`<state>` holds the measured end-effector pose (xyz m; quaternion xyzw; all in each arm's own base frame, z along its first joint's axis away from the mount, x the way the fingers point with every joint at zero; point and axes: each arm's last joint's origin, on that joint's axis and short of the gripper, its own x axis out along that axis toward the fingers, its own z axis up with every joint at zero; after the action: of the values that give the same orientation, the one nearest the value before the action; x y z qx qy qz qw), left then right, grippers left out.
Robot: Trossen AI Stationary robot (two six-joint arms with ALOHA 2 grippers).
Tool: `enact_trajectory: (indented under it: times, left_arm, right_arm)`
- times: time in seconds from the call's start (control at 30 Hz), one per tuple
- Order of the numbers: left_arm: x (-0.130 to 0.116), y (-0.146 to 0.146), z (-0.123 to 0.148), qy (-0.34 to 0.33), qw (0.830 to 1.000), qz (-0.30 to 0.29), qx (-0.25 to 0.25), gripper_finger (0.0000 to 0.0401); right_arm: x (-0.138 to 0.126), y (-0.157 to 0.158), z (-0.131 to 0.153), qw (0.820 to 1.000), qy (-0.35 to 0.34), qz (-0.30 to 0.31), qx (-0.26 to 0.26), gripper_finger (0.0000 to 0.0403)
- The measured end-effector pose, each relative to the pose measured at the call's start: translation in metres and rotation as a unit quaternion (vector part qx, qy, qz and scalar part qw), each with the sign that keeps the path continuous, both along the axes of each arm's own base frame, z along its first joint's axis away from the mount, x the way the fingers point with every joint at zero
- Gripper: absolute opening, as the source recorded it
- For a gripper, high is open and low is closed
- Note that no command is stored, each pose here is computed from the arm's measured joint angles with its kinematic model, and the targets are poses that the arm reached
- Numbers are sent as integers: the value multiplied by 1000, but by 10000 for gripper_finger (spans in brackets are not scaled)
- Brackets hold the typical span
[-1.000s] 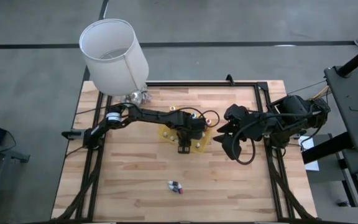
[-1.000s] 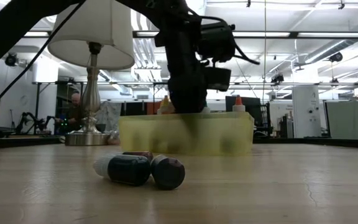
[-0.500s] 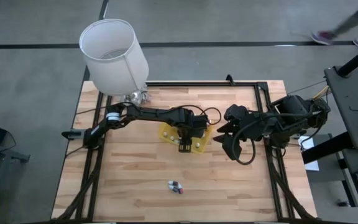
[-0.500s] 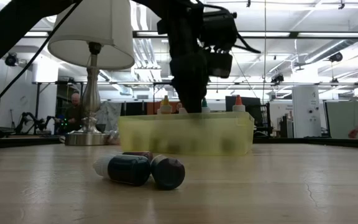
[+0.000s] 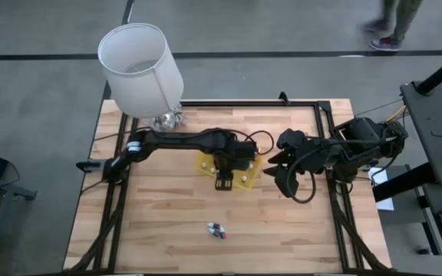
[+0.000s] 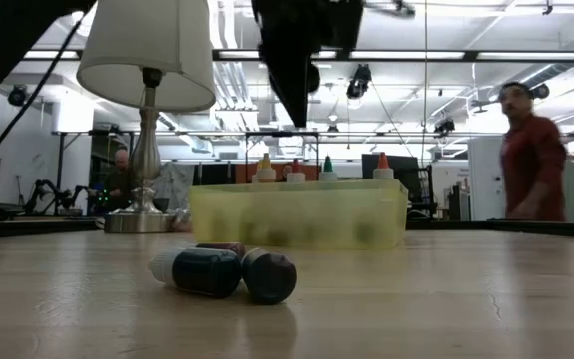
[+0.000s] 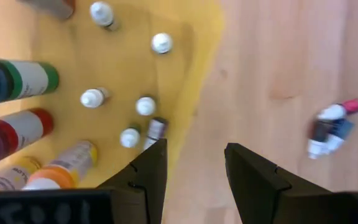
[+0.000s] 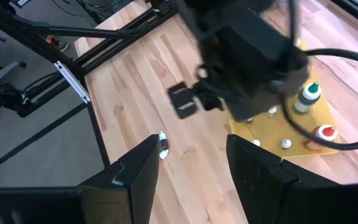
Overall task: Pick & Place food coloring
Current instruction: Put the small red food coloring bottle into the yellow bin
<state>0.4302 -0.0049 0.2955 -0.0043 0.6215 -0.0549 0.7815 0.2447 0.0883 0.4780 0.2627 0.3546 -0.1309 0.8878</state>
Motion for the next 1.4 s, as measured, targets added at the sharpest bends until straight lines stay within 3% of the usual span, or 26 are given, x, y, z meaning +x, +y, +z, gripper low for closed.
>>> enact_trajectory:
  times: [0.23,0.47,0.6,0.77,1.07,1.4]
  left_arm:
    - [-32,-35,46,-53,999,-4,-3,133]
    - [-89,-48,75,-103,994,48,2,133]
    - [-127,-52,82,-179,980,78,-27,133]
    - [-167,-49,89,-307,944,88,-76,133]
    - [-222,-38,71,-414,896,105,-125,133]
    - [-238,-34,34,-434,882,115,-142,133]
  right_arm:
    - [0,9,-9,1000,17,17,-6,178]
    - [4,24,-27,998,43,35,-14,178]
    - [11,34,-40,998,40,48,-17,178]
    - [27,45,-61,998,16,65,-14,178]
    - [52,60,-109,996,-11,90,-3,178]
    - [81,80,-157,988,66,135,20,178]
